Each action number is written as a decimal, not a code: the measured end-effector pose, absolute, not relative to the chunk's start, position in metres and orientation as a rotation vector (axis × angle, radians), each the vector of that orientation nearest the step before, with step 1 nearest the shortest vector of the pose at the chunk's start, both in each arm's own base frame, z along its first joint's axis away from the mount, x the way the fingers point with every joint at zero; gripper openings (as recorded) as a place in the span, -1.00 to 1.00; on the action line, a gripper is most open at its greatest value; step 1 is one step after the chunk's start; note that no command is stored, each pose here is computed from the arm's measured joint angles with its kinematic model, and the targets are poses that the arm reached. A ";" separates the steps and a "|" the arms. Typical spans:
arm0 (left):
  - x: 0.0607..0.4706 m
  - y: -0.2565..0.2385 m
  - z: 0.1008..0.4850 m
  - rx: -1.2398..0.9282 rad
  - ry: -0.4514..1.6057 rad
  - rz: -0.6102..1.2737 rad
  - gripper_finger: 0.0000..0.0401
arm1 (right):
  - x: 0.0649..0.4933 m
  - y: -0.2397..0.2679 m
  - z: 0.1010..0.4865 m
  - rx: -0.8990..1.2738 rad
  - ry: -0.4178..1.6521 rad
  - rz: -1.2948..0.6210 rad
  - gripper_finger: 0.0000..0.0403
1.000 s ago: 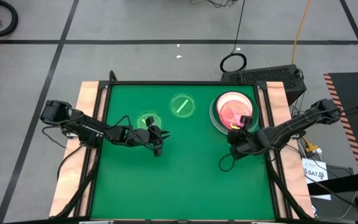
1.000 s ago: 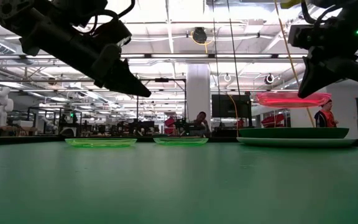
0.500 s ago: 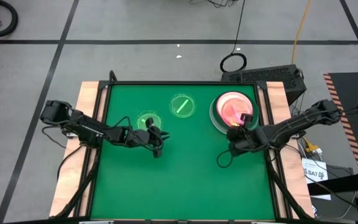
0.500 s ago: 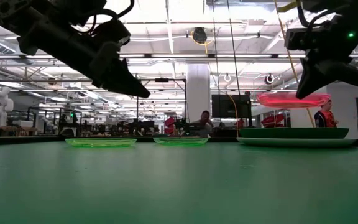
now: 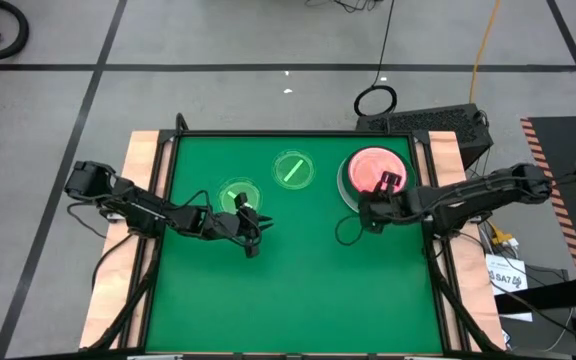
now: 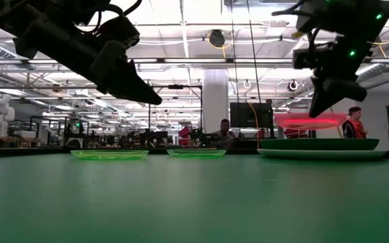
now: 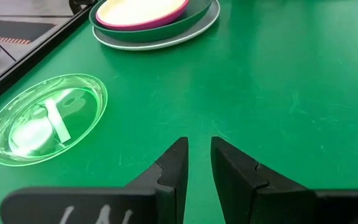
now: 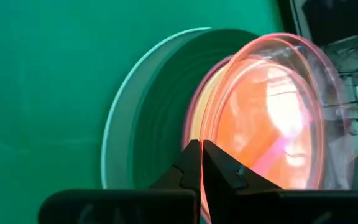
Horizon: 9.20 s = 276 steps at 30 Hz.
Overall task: Stack plastic plates
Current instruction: Stack the orange plate on top of the white plate, then stack the left light green plate on top of the orange plate
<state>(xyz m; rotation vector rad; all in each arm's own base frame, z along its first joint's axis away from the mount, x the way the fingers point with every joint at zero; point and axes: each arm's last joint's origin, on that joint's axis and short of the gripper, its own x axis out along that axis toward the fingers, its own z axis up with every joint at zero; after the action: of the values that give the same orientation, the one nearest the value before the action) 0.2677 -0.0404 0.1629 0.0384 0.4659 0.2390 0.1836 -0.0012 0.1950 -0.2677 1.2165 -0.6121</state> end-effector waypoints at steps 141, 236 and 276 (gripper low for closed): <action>0.250 -0.017 0.109 0.033 0.855 0.545 -0.95 | 0.219 0.088 0.197 -0.369 0.838 -0.074 -0.57; 0.345 -0.063 0.261 0.428 0.544 -0.374 -0.97 | 0.257 0.086 0.270 -0.307 0.794 0.084 -0.37; 0.355 -0.058 0.277 0.426 0.394 -0.128 0.09 | 0.257 0.083 0.261 -0.360 0.876 0.103 -1.00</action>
<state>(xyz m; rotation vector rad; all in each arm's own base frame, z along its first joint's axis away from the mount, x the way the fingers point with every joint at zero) 0.3547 -0.0580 0.2769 0.4258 0.3937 -0.1281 0.2569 0.0826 0.2607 -0.3603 0.8760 0.1029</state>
